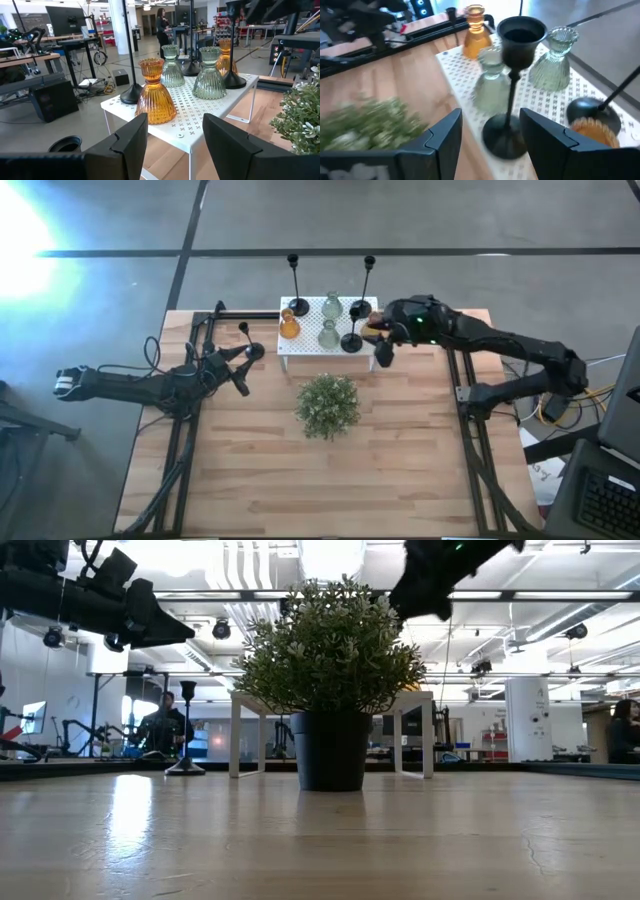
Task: Pick & Place candle stick holders
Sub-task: Put the black candle holder on the shelf
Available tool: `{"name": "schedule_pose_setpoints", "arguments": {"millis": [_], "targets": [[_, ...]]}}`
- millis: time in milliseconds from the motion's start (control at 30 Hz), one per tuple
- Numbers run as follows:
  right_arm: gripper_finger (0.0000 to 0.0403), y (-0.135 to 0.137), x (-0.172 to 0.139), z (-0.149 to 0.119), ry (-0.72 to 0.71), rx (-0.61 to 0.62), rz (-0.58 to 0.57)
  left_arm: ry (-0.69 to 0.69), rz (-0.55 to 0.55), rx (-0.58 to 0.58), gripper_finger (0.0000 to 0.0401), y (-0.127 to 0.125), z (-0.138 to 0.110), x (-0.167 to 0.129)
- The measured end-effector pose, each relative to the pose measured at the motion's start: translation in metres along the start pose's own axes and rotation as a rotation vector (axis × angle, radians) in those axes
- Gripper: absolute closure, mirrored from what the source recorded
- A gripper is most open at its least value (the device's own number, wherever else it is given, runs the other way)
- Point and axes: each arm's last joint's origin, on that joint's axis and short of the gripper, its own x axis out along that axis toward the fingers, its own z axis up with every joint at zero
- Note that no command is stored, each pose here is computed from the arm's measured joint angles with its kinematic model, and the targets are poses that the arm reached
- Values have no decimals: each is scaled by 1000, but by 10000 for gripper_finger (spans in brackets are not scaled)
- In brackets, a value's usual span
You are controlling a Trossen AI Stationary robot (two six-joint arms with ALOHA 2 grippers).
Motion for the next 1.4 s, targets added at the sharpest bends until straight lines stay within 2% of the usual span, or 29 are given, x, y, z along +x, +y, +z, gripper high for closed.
{"name": "schedule_pose_setpoints", "arguments": {"millis": [267,367,533,733,900,1033,1100,1300,1400], "targets": [[228,25,-66,-17,74,-18,106,0,0,0,206,0,0,0],[240,30,-80,-32,85,-14,147,0,0,0,206,0,0,0],[277,29,-80,-79,151,48,175,0,0,0,206,0,0,0],[338,23,-69,-127,93,123,246,0,0,0,206,0,0,0],[386,17,-63,-154,25,125,288,0,0,0,206,0,0,0],[394,14,-61,-170,-30,67,301,0,0,0,206,0,0,0],[394,12,-60,-176,-62,39,292,0,0,0,206,0,0,0],[394,1,-57,-197,-116,1,119,0,0,0,206,0,0,0],[394,-3,-56,-207,-135,-23,74,0,0,0,206,0,0,0]]}}
